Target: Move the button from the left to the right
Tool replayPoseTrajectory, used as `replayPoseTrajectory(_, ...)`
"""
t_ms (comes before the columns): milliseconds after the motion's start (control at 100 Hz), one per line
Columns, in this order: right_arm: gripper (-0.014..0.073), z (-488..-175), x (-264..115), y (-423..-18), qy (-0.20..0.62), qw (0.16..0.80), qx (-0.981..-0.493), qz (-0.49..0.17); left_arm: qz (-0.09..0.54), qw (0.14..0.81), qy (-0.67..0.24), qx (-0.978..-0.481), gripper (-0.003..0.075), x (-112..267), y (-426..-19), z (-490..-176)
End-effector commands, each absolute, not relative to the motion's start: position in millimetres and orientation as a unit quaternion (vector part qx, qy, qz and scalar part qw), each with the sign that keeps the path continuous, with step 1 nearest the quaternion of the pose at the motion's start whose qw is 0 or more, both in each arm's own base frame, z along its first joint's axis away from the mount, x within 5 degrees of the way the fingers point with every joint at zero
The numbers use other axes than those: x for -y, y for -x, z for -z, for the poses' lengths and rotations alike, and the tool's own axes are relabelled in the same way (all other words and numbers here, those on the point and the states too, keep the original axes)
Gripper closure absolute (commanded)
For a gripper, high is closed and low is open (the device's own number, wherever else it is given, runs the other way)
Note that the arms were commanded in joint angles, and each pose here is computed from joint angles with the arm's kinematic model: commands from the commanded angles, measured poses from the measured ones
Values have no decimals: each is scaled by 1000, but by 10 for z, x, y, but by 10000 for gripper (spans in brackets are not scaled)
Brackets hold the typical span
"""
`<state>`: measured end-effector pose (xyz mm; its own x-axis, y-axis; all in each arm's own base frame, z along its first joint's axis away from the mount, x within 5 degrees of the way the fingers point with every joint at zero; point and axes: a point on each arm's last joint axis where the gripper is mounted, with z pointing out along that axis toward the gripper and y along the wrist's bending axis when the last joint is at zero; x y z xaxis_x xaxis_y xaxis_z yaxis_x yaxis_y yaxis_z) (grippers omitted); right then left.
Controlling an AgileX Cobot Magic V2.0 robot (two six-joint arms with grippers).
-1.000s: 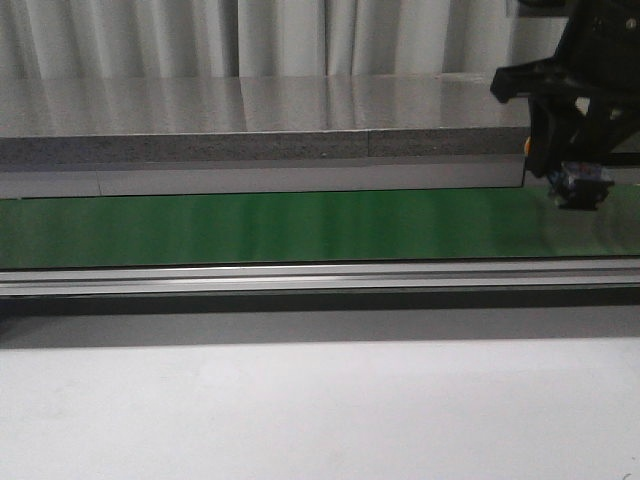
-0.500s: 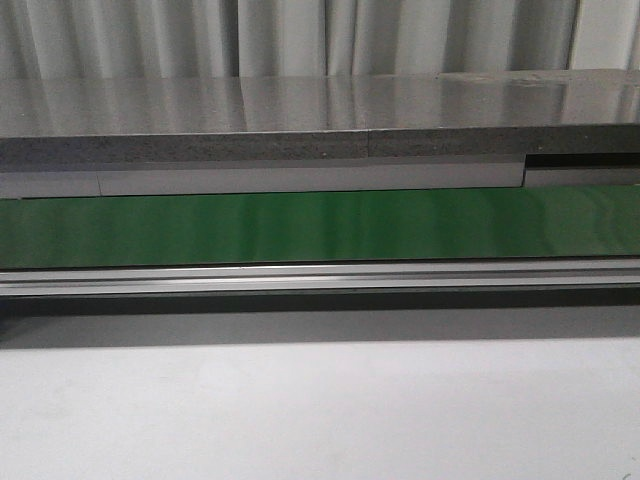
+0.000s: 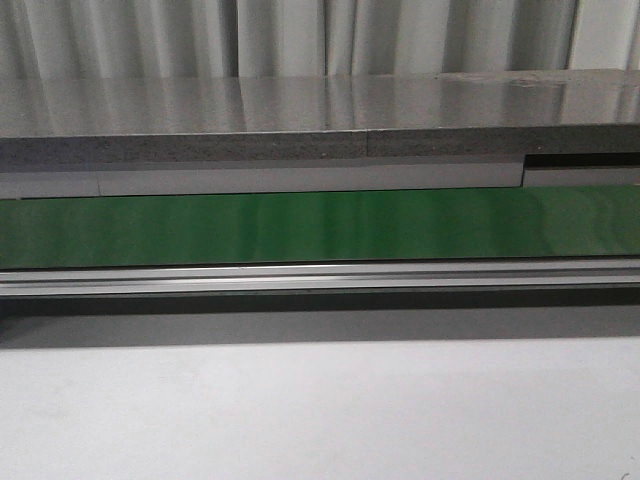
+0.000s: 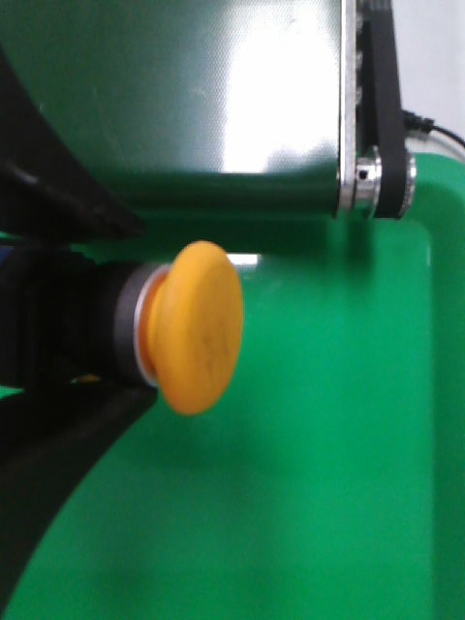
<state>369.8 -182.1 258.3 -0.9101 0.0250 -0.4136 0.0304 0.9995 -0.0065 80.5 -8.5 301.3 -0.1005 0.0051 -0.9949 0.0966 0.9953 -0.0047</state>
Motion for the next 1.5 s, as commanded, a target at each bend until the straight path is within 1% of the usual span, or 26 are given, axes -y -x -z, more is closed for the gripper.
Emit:
replayPoseTrajectory(0,368,-2777,1855,-3727,-5,255,-967,26,38,704,-24,-709,740,76,-809,-3163)
replayPoseTrajectory(170,368,-2512,1910,-3796,-3,223,-975,19,38,704,-24,-709,740,76,-809,-3163)
replayPoseTrajectory(460,368,-2322,1931,-3842,-4,203,-979,9,38,704,-24,-709,740,76,-809,-3163)
replayPoseTrajectory(620,368,-2326,1921,-3849,-8,207,-978,2,38,704,-24,-709,740,76,-809,-3163)
replayPoseTrajectory(700,352,-2326,1919,-3849,-9,208,-978,1,38,704,-24,-709,740,76,-809,-3163)
replayPoseTrajectory(750,323,-2327,1917,-3850,-9,208,-978,0,38,704,-24,-709,740,76,-809,-3163)
replayPoseTrajectory(920,181,-2326,1914,-3849,-10,207,-978,-2,38,704,-24,-709,740,76,-809,-3163)
replayPoseTrajectory(1060,113,-2325,1913,-3847,-11,206,-978,-2,38,704,-24,-709,740,76,-809,-3163)
replayPoseTrajectory(1280,104,-2367,1932,-3850,-29,211,-977,5,38,704,-24,-709,740,76,-809,-3163)
replayPoseTrajectory(1390,105,-2504,1941,-3858,-53,227,-972,10,38,704,-24,-709,740,76,-809,-3163)
replayPoseTrajectory(1490,106,-2695,1826,-3905,-56,260,-964,-3,38,704,-24,-709,740,76,-809,-3163)
